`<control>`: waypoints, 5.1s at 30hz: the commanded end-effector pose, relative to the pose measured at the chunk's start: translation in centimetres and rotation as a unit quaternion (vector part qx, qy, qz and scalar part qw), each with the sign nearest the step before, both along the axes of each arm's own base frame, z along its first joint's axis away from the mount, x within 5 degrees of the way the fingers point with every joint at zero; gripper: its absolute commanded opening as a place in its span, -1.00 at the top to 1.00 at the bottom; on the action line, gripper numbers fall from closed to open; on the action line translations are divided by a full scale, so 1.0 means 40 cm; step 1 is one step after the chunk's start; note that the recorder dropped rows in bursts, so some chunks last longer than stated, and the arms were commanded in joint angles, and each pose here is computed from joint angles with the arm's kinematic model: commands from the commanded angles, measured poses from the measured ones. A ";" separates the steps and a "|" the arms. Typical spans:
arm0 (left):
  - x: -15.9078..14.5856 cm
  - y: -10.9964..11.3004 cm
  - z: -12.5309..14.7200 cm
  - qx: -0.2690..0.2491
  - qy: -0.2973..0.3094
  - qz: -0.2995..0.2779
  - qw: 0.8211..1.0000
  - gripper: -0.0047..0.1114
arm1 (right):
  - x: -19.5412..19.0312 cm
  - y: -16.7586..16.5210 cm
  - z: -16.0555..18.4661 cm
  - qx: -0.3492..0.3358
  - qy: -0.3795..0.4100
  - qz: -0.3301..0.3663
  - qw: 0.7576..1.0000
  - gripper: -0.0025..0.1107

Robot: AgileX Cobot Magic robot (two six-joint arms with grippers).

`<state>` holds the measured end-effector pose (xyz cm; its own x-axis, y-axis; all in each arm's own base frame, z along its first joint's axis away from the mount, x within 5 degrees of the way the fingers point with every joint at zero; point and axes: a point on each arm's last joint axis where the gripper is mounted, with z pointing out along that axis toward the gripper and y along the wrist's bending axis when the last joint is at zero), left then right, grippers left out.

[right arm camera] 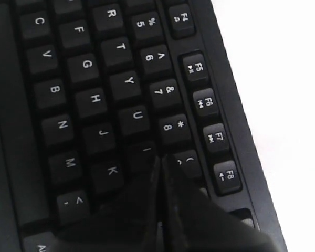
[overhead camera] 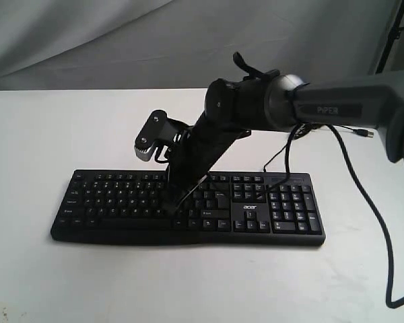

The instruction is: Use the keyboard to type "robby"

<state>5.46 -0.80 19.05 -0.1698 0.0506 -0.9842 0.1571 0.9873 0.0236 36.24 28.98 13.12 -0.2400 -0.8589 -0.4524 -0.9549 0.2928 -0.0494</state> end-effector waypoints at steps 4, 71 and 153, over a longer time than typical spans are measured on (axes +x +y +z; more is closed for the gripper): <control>0.000 -0.001 -0.002 0.001 -0.002 -0.003 1.000 0.92 | -0.003 0.002 -0.029 -0.005 0.014 0.003 1.000 0.96; 0.000 -0.001 -0.002 0.001 -0.002 -0.003 1.000 0.92 | -0.065 0.135 0.018 0.034 -0.004 0.046 0.998 0.96; 0.000 -0.001 -0.002 0.001 -0.002 -0.003 1.000 0.92 | -0.035 0.112 0.044 0.041 -0.037 0.041 0.998 0.96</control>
